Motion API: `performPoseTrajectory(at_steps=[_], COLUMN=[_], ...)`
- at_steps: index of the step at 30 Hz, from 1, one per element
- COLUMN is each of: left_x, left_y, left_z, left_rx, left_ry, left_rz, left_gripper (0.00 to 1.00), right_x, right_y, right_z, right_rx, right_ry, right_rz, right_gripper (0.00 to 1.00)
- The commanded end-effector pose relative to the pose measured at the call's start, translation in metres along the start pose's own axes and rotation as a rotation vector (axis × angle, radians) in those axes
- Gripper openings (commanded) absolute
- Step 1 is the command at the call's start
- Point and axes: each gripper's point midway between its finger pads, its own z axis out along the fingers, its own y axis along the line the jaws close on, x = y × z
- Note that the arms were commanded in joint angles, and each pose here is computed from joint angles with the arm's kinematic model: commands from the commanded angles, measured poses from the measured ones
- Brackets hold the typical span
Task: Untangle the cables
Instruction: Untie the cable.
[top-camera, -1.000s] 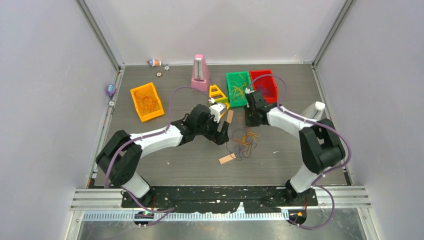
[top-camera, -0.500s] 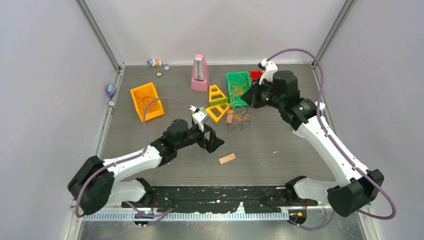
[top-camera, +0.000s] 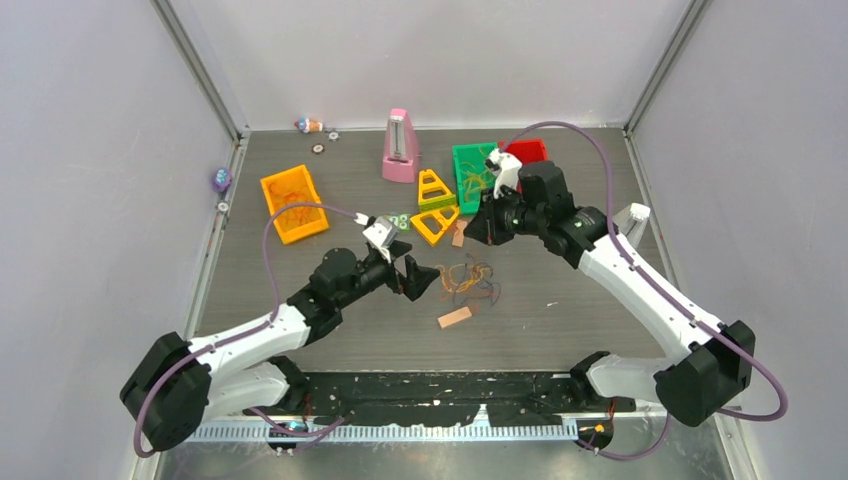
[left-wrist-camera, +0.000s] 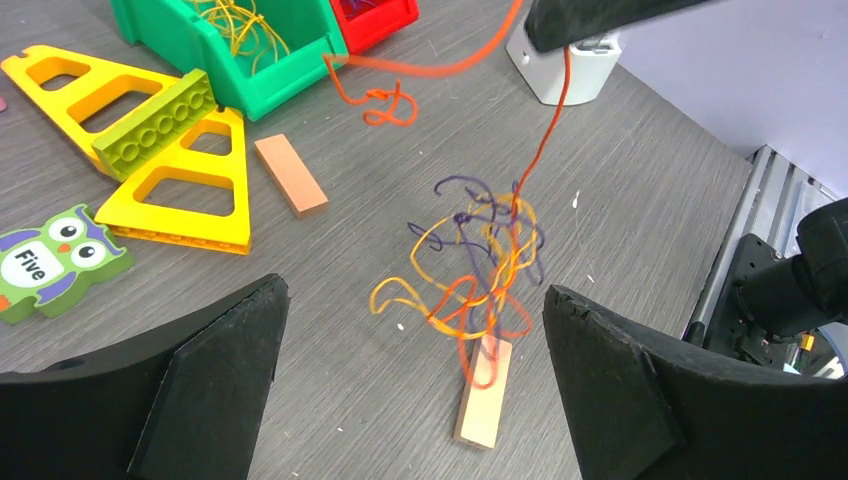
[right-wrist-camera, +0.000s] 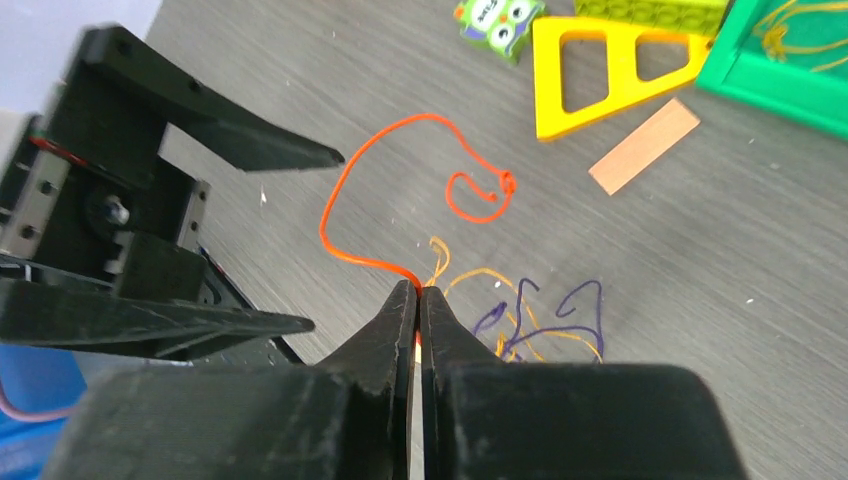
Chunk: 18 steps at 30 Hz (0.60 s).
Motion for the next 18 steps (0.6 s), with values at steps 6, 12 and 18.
performPoseTrajectory(at_steps=[6,12,18], left_x=[-0.027,-0.024,-0.023], left_y=[-0.008,-0.022,-0.038], left_z=[-0.002,0.003,0.007], left_rx=[0.042,0.132,0.231], left_ry=[-0.107,-0.101,-0.088], left_rz=[0.030,0.043,0.051], left_gripper=[0.99,1.00,0.90], right_x=[0.040,0.054,0.053], right_y=[0.010,0.017,0.029], right_z=[0.018,0.028,0.033], right_rx=[-0.047,-0.070,-0.107], right_ry=[0.126,0.176,0.193], right_rz=[-0.067,-0.100,-0.127], right_gripper=[0.05,0.05,0.05])
